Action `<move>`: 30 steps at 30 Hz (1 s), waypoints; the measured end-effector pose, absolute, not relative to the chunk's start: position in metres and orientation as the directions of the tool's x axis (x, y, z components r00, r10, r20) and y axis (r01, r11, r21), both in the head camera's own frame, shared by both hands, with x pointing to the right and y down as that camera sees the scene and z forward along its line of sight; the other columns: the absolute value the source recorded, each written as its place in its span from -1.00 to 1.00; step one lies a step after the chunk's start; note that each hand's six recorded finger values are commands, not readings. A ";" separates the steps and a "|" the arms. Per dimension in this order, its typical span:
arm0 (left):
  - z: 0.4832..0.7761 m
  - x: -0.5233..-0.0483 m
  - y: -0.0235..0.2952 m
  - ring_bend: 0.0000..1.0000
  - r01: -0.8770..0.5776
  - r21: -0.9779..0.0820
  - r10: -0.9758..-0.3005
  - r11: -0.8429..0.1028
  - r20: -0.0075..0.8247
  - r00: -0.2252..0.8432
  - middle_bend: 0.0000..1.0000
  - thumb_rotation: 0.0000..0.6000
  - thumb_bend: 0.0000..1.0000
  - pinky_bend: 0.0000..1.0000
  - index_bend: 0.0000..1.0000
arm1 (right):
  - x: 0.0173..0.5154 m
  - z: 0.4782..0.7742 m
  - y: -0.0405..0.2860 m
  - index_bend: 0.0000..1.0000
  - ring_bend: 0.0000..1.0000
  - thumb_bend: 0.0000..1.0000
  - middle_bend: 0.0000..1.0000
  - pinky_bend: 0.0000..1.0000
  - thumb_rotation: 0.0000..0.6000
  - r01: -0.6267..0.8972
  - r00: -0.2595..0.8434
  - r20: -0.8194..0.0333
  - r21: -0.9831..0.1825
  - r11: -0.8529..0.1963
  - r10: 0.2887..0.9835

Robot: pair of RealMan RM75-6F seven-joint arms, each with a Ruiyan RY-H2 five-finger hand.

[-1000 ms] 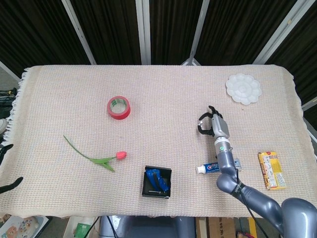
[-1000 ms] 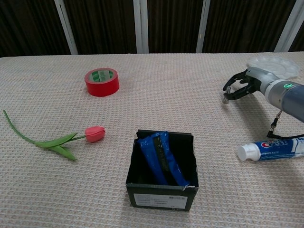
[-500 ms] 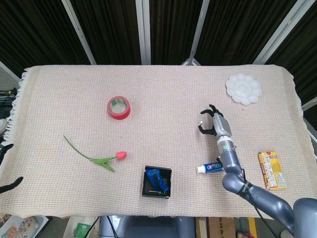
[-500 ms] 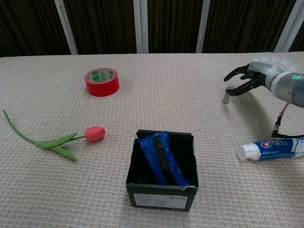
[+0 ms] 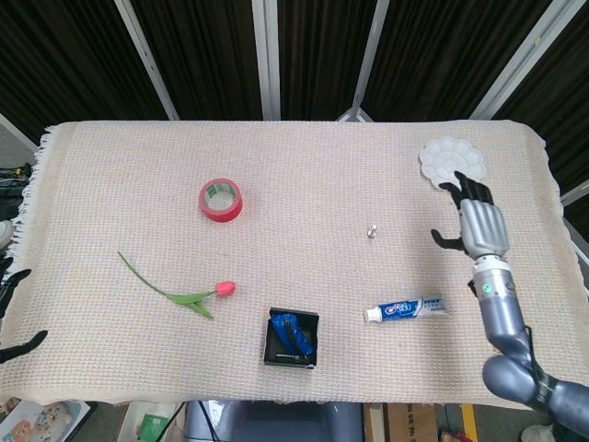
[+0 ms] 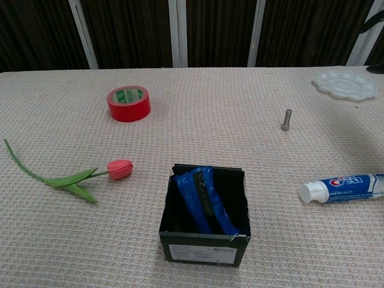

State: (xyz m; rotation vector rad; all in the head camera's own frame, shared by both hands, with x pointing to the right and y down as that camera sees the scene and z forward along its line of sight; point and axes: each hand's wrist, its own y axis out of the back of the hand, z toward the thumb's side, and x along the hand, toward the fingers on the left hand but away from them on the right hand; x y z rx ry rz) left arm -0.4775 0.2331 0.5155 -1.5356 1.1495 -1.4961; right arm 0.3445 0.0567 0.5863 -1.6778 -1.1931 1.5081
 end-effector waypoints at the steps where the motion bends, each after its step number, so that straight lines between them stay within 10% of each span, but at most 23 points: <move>1: 0.516 -0.477 0.233 -1.00 -0.124 -0.922 -0.925 -0.367 0.377 -0.059 -1.00 1.00 -0.52 -1.00 -0.66 | 0.349 0.572 0.061 -0.66 -1.00 -0.49 -0.95 -1.00 1.00 0.191 -0.036 -0.427 -0.890 -0.413 0.904; 19: 0.514 -0.480 0.233 -1.00 -0.137 -0.920 -0.924 -0.368 0.379 -0.060 -1.00 1.00 -0.52 -1.00 -0.73 | 0.365 0.556 0.229 -0.84 -1.00 -0.50 -0.97 -1.00 1.00 -0.029 0.085 -0.357 -0.934 -0.355 0.930; 30: 0.518 -0.477 0.234 -1.00 -0.123 -0.917 -0.920 -0.379 0.388 -0.053 -1.00 1.00 -0.52 -1.00 -0.73 | 0.376 0.553 0.236 -0.85 -1.00 -0.50 -0.98 -1.00 1.00 -0.029 0.061 -0.313 -0.950 -0.312 0.948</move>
